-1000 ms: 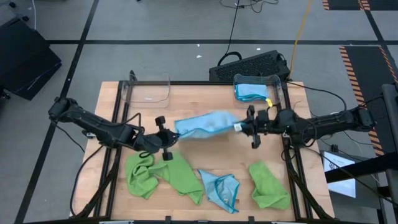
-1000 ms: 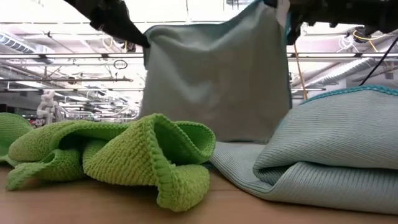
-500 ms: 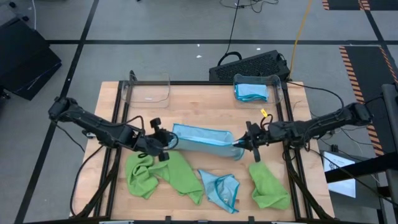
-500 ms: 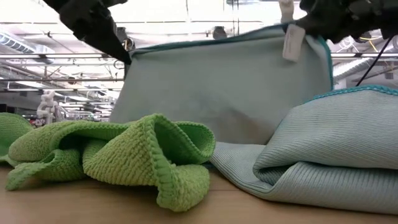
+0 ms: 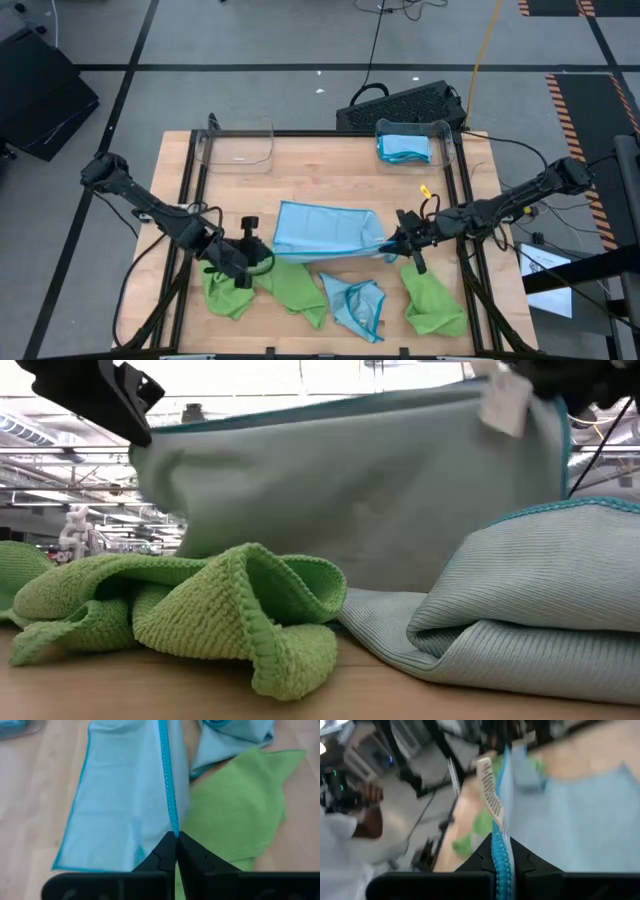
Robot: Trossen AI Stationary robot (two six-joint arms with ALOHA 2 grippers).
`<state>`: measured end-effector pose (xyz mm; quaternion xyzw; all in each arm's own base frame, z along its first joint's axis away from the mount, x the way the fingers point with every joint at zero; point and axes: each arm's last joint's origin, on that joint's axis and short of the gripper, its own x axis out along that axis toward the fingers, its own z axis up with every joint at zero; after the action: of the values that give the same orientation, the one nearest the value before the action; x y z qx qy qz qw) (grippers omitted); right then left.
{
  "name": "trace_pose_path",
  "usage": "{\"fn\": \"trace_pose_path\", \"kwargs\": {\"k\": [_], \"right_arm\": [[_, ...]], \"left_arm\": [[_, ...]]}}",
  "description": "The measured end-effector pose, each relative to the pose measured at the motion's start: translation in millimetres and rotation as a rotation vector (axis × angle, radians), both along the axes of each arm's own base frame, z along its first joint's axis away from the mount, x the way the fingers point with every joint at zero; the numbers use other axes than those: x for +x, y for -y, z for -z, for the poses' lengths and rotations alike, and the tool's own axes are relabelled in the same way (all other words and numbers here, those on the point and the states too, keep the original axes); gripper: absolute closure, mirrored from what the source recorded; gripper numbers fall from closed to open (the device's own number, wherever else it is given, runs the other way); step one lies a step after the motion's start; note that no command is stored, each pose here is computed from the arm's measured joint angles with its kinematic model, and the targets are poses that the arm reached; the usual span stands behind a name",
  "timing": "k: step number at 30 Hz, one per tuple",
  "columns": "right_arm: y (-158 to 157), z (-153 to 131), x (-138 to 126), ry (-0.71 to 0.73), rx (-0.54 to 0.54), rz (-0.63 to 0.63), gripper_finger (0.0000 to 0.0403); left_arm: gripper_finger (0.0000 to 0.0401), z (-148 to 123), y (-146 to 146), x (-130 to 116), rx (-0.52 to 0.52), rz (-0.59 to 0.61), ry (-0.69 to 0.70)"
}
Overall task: Fold microfiber towels
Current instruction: Fold the top blue microfiber cloth
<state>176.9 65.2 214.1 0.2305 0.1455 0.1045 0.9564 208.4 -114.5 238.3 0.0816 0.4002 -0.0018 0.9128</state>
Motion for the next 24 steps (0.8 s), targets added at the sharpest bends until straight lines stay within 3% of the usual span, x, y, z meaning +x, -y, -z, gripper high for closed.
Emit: {"fn": "trace_pose_path", "kwargs": {"k": [4, 10, 15, 20, 24], "right_arm": [[1.2, -6.0, 8.1, 0.126, -0.106, 0.141, 0.0401], [13.7, 3.2, 18.1, 0.087, -0.200, 0.250, 0.0401], [14.1, 12.3, 22.2, 0.035, -0.234, 0.248, 0.0401], [12.5, 19.6, 20.9, -0.028, -0.259, 0.204, 0.0401], [7.7, 22.0, 19.9, -0.062, -0.152, 0.140, 0.0401]], "left_arm": [[0.0397, 0.6, -1.0, -3.3, 0.086, -0.054, 0.020], [0.0393, -1.5, -9.3, 3.9, 0.079, -0.117, 0.058], [0.0393, 2.6, -9.9, 3.6, 0.040, -0.114, 0.043], [0.0396, 24.3, -9.2, -1.0, -0.055, -0.082, 0.000], [0.0394, 40.1, -5.6, -2.7, -0.157, -0.021, 0.022]]}}
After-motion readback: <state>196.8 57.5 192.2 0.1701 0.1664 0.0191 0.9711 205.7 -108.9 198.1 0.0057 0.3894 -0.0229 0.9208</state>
